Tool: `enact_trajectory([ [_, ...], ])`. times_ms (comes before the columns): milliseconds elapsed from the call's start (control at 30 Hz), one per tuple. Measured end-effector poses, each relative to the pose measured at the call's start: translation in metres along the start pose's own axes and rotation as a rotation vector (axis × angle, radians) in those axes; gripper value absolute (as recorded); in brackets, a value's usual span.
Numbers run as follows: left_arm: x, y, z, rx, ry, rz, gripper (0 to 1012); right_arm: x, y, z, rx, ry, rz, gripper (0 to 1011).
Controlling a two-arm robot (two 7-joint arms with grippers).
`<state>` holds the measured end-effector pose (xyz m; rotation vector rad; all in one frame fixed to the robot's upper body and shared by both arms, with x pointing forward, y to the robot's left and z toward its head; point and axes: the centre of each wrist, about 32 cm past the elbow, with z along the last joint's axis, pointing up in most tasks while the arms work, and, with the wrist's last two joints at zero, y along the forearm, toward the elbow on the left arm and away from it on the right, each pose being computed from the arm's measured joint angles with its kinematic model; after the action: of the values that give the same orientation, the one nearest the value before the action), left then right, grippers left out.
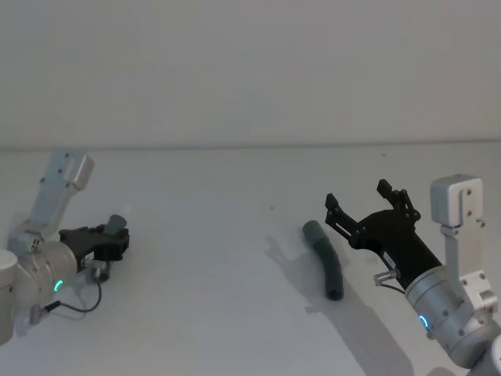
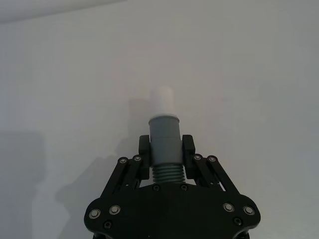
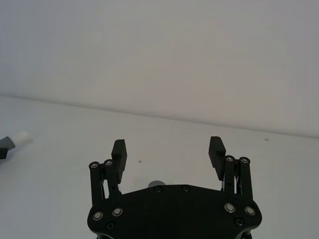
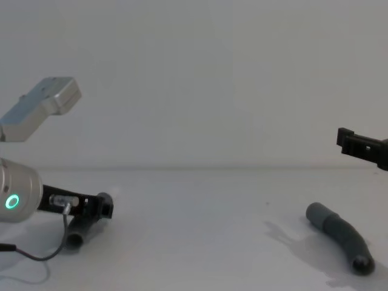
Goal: Use both hands to pick up one end of the pipe from the table, align the ends, and insert them.
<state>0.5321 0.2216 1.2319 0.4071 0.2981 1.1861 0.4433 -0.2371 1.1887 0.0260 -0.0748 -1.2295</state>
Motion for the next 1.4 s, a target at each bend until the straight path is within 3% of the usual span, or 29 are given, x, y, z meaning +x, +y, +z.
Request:
enact_trajectory([
  [300, 0.0074, 0.0013, 0.0057, -0.034, -0.055, -0.089, 346, 0.0, 0.0, 0.0, 0.0, 0.0, 0.0, 1003],
  [667, 0.0194, 0.0014, 0.0162, -0.08, -0.152, -0.225, 346, 0.001, 0.0, 0.002, -0.025, 0.007, 0.003, 1003],
  [967, 0.03, 0.0002, 0.0264, -0.125, -0.245, -0.344, 346, 0.006, 0.003, 0.014, -0.104, 0.026, 0.023, 1003],
  [1400, 0.0429, -0.0044, 0.043, -0.195, -0.389, -0.504, 346, 0.019, 0.015, 0.035, -0.29, 0.054, 0.077, 1003],
])
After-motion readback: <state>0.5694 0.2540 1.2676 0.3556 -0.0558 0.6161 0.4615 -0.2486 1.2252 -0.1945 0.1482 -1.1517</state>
